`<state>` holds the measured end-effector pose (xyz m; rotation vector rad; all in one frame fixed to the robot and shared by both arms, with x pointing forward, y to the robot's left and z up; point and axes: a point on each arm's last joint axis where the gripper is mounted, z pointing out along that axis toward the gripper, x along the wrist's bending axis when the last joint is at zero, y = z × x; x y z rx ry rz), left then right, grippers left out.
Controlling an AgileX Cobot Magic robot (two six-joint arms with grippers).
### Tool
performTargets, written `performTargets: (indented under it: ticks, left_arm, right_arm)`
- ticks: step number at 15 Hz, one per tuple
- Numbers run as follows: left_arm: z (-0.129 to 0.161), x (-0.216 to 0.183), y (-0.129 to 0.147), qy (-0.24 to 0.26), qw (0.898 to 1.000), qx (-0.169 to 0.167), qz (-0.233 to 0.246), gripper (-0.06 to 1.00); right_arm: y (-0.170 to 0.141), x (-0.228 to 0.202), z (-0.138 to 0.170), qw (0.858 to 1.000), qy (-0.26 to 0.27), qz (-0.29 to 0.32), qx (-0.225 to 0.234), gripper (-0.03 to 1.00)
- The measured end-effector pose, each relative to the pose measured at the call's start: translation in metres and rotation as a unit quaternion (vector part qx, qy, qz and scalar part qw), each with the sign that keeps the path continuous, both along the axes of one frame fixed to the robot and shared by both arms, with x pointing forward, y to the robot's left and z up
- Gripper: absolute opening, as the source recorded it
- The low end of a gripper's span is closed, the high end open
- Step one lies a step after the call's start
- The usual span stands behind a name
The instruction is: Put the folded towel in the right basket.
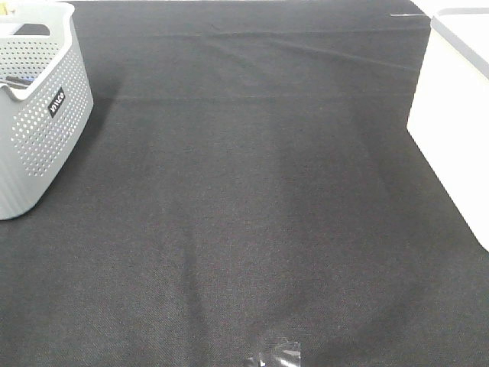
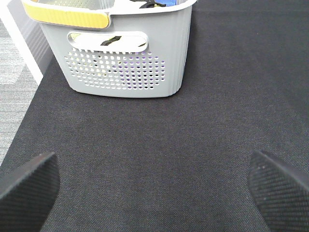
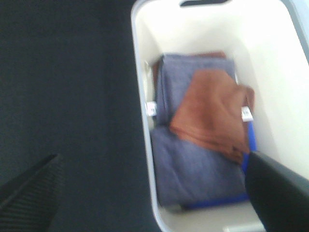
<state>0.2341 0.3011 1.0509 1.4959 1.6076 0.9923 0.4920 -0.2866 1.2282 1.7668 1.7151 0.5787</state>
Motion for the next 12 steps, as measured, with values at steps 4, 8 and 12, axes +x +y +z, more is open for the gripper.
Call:
performTargets:
  ticks: [4, 8, 12]
  left_arm:
    - [0.000, 0.000, 0.000, 0.000, 1.000, 0.000, 0.000, 0.99]
    - [0.000, 0.000, 0.000, 0.000, 1.000, 0.000, 0.000, 0.99]
    - [0.000, 0.000, 0.000, 0.000, 1.000, 0.000, 0.000, 0.99]
  right_arm:
    - [-0.014, -0.112, -0.035, 1.000, -0.003, -0.003, -0.002, 0.97]
    - [-0.025, -0.215, -0.080, 0.997, -0.078, 0.000, 0.013, 0.97]
    - [-0.028, -0.268, -0.115, 0.988, -0.151, 0.020, 0.028, 0.97]
